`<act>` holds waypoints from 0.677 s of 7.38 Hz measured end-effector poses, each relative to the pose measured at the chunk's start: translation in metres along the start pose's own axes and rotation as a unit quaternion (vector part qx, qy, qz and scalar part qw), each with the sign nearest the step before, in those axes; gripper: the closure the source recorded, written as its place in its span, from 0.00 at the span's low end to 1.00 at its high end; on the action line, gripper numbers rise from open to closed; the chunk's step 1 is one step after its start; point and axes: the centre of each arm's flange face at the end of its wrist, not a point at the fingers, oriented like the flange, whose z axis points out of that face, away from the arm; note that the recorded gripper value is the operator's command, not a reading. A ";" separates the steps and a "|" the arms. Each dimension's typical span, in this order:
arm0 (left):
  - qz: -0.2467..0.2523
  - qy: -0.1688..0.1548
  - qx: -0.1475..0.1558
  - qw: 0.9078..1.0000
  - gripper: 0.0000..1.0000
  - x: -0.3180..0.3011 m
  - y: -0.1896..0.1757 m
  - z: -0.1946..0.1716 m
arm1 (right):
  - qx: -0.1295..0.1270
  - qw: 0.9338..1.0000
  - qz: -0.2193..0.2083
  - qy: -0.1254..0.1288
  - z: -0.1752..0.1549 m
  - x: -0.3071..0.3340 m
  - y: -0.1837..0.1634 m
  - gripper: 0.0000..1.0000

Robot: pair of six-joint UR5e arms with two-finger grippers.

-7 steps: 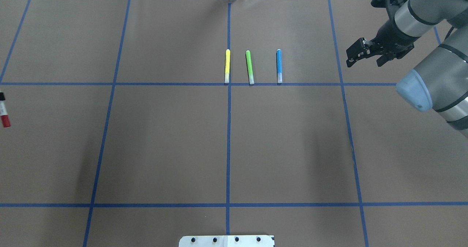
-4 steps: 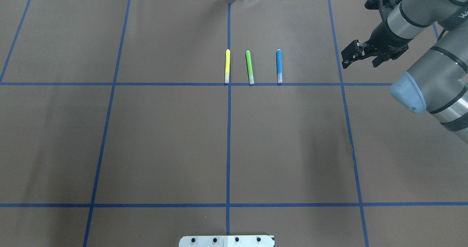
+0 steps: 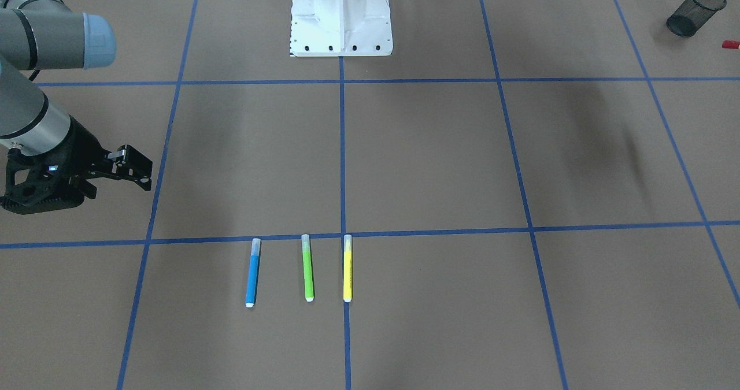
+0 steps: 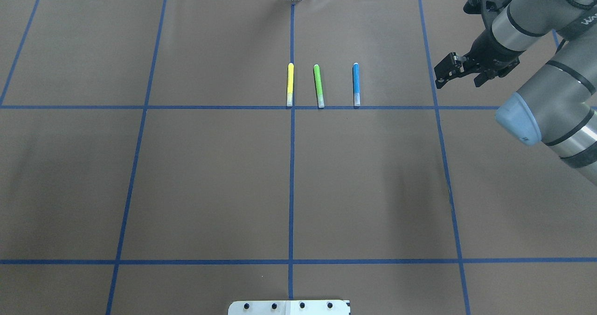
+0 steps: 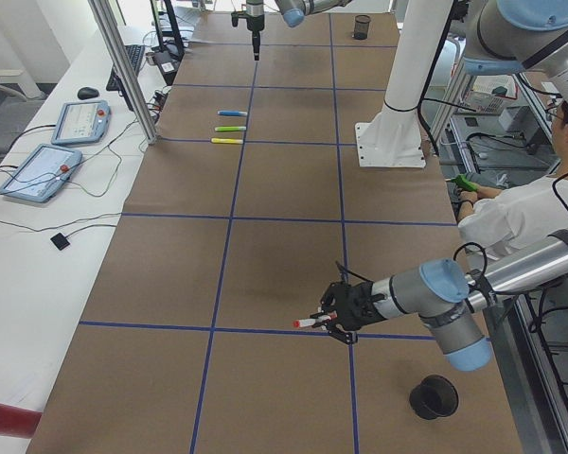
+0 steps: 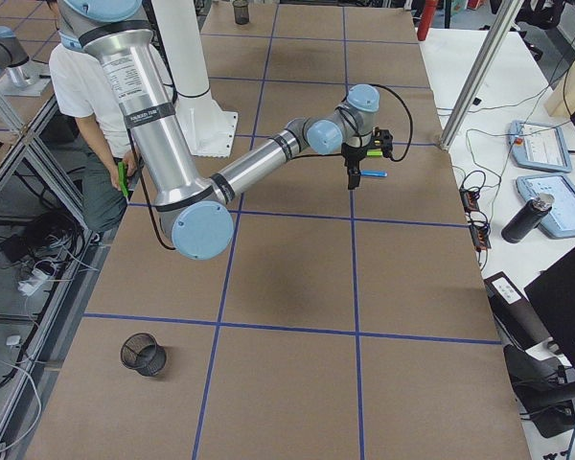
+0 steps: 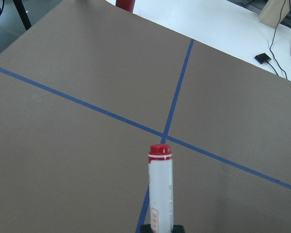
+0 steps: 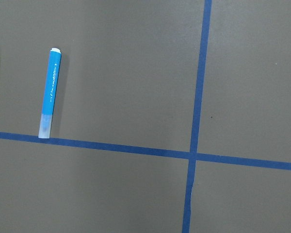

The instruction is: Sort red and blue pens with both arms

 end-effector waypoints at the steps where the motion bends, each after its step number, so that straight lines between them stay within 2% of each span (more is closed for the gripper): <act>1: 0.014 -0.007 0.018 1.000 1.00 -0.031 0.022 -0.023 | 0.000 1.000 0.001 0.000 0.001 0.001 0.000 0.00; 3: 0.036 -0.027 0.050 0.998 1.00 -0.096 0.082 -0.057 | -0.001 1.000 0.001 0.001 0.003 0.002 -0.001 0.00; 5: 0.043 -0.035 0.061 0.997 1.00 -0.117 0.136 -0.082 | 0.000 1.000 0.001 0.002 0.004 0.003 -0.001 0.00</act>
